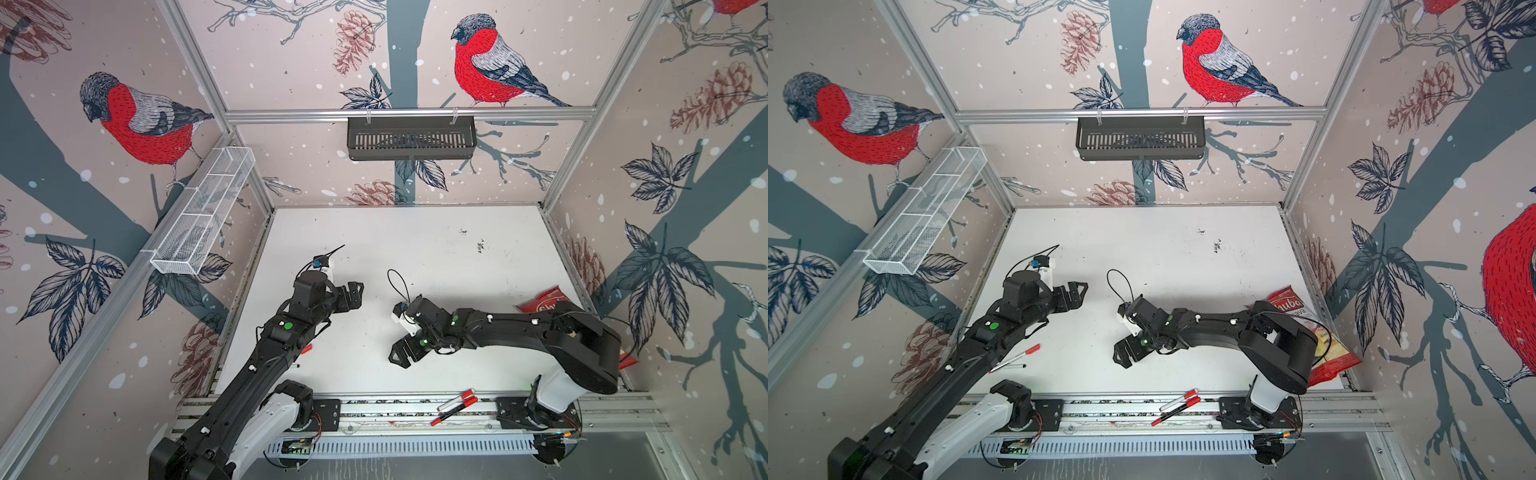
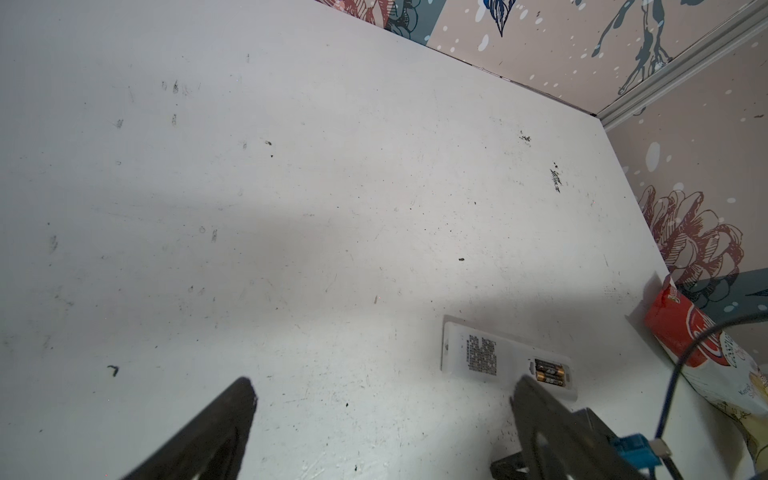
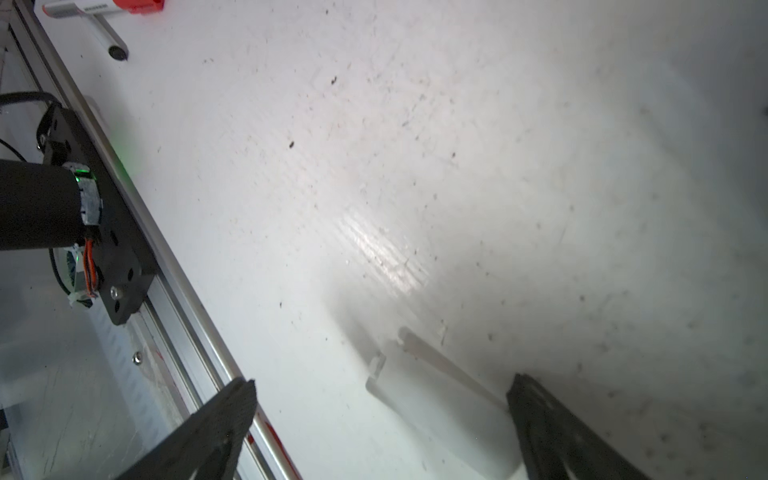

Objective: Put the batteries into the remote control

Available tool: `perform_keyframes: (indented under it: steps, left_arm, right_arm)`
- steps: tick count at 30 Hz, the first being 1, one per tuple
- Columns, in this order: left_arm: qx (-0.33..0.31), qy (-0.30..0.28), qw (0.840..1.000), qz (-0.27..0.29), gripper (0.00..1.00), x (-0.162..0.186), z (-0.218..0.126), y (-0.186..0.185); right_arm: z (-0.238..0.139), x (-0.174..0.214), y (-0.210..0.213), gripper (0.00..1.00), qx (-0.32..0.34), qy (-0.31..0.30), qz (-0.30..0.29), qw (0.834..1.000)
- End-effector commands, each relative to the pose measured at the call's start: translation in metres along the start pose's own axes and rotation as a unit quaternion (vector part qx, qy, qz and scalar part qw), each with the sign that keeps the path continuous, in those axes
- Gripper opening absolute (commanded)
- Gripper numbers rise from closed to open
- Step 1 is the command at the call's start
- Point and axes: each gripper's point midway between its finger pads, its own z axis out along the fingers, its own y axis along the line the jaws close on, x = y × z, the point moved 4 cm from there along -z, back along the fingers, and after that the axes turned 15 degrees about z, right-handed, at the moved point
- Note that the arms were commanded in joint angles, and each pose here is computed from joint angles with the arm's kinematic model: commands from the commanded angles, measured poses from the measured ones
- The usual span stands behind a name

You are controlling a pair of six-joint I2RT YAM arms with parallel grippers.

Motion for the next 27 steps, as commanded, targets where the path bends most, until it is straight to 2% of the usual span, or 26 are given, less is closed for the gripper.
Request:
perform_keyframes:
  steps: [1,8,12,19,24,27]
  left_arm:
    - [0.001,-0.006,1.0,0.005,0.97,-0.001,-0.002,0.0]
    - [0.006,-0.008,1.0,0.004,0.97,-0.001,-0.002,-0.001]
    - [0.01,-0.007,1.0,0.002,0.97,0.0,0.0,-0.002]
    - [0.004,-0.013,1.0,0.002,0.97,-0.001,-0.004,-0.001]
    - [0.005,-0.012,1.0,0.001,0.97,0.0,-0.003,-0.001]
    - [0.005,-0.013,1.0,0.002,0.97,-0.001,-0.004,-0.001]
  right_arm:
    - [-0.002,0.023,-0.007,0.99,0.029,0.04,0.015,0.999]
    - [-0.005,0.03,-0.003,0.95,0.064,0.061,-0.033,0.996]
    - [-0.003,0.02,-0.017,0.94,0.131,0.047,-0.054,0.989]
    - [0.004,0.012,-0.018,0.77,0.196,0.032,-0.13,0.971]
    - [0.01,0.019,-0.009,0.71,0.202,0.037,-0.189,0.96]
    - [0.014,0.018,-0.006,0.62,0.2,0.037,-0.201,0.958]
